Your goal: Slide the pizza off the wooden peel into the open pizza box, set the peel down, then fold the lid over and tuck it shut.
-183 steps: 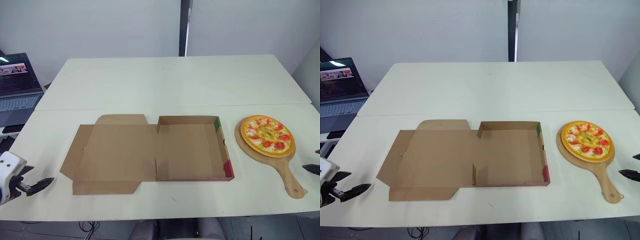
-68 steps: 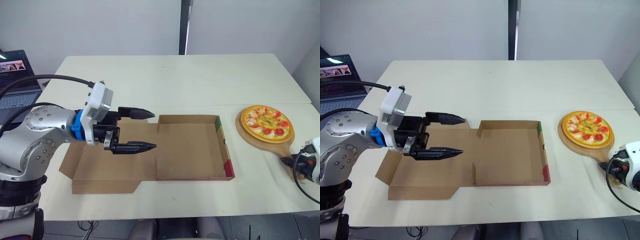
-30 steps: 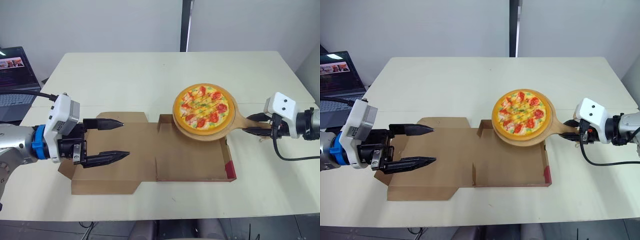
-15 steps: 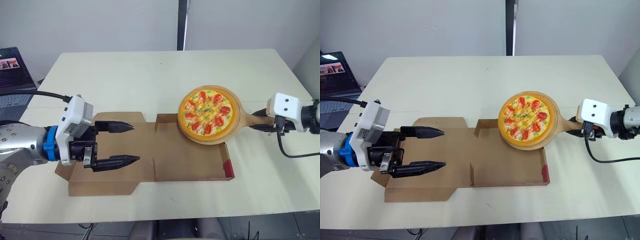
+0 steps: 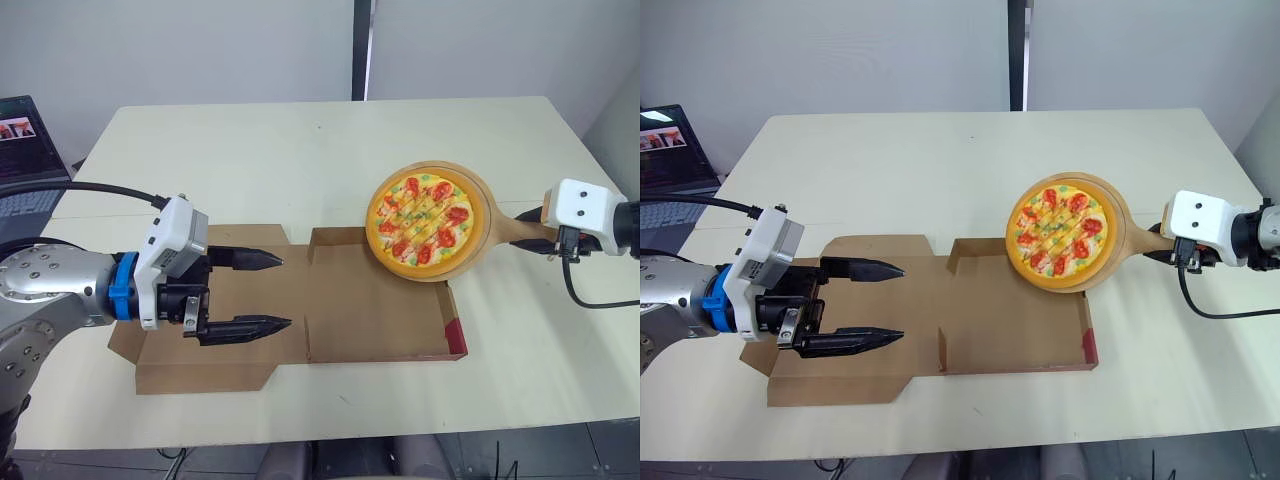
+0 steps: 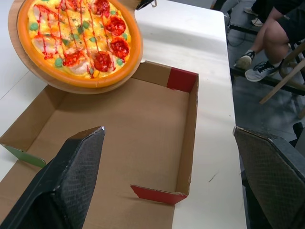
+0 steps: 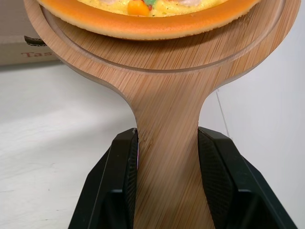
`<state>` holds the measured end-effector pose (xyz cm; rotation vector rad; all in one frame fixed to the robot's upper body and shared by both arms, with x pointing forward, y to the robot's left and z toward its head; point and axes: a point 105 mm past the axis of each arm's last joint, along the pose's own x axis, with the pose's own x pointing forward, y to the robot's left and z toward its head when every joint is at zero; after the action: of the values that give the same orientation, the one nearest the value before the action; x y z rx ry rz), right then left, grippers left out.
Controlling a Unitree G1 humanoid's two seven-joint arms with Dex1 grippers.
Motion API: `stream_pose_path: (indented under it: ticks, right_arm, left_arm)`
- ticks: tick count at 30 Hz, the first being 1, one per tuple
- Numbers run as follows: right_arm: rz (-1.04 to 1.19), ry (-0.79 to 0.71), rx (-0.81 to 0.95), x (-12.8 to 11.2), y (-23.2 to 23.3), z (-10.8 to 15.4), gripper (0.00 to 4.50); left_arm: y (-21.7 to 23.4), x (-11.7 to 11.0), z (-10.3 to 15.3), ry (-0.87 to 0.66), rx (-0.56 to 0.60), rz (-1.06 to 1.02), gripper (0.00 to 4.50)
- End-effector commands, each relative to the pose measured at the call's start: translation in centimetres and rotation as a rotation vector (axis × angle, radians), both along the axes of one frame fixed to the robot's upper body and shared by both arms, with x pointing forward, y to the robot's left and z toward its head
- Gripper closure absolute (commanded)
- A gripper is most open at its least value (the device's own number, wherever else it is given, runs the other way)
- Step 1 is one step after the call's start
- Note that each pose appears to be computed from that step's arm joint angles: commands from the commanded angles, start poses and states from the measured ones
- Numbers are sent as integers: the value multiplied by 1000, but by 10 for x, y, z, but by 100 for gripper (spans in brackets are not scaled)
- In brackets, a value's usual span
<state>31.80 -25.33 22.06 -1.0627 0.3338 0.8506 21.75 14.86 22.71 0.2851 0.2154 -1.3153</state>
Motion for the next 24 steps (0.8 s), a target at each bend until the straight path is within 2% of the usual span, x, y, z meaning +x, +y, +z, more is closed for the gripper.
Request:
stream_pose_path:
  ticks: [1,24]
  right_arm:
    - [3,-158,17,-1,-2,42,295]
    - [-26,-235,-5,6,-12,52,295]
  left_arm:
    - [0,-1,6,-36,0,-9,0]
    - [4,2,1,-50,-3,0,0]
